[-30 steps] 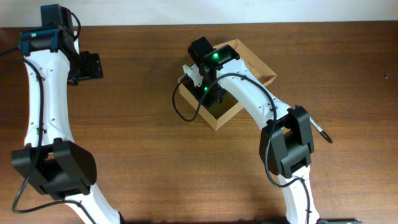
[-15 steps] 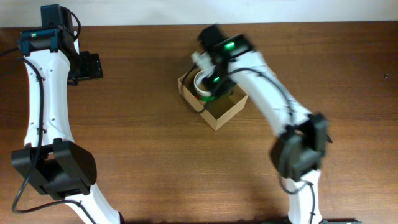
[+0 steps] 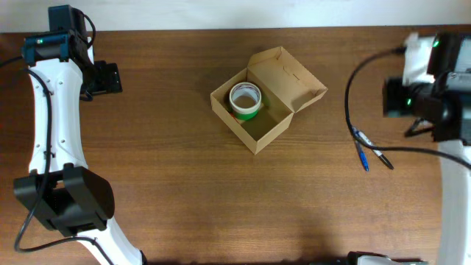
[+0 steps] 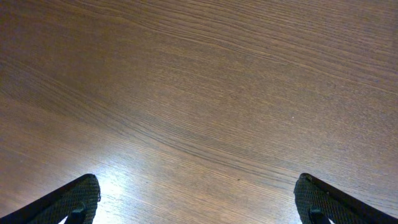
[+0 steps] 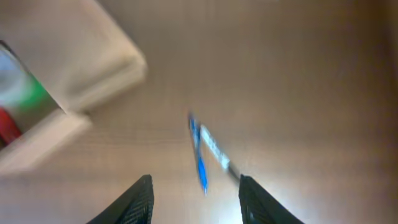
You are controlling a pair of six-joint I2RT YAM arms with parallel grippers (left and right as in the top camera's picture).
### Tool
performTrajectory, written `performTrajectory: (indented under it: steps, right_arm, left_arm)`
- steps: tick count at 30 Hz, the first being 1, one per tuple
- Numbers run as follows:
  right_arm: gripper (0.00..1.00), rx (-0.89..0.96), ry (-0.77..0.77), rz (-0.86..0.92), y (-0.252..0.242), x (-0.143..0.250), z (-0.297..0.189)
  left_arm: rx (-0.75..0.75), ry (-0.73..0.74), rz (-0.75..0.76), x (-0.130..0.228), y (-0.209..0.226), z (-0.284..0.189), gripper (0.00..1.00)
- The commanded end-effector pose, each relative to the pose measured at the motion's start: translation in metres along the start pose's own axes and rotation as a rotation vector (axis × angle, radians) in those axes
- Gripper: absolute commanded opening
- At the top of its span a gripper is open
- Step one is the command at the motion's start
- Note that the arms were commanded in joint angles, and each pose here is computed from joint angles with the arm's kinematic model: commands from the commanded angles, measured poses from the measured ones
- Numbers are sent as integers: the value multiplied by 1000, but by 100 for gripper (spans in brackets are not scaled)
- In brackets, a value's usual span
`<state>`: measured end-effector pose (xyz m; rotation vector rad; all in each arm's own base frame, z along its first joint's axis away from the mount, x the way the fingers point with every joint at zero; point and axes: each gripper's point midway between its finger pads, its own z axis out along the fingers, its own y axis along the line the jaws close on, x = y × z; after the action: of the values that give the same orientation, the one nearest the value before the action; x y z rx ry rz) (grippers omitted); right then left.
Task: Pack container
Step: 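Move the right gripper back to the blue pen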
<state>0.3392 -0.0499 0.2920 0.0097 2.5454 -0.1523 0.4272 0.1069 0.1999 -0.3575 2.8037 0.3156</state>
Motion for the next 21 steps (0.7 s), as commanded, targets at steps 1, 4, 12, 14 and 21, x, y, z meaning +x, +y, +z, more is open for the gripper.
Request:
performTrajectory:
  steps: [1, 4, 12, 14, 21]
  right_arm:
    - [45, -12, 232, 89, 0, 58, 63]
    - [45, -22, 292, 85, 6, 81, 90]
    - [46, -37, 407, 72, 10, 106, 145]
    - [46, -34, 433, 70, 10, 110, 160]
    - [45, -27, 578, 96, 0, 144, 209]
  left_arm:
    - [4, 13, -1, 1, 1, 6, 100]
    - [4, 13, -1, 1, 1, 6, 100]
    - [4, 13, -1, 1, 1, 6, 100]
    - [4, 13, -1, 1, 1, 6, 100]
    - [4, 13, -1, 1, 1, 6, 100]
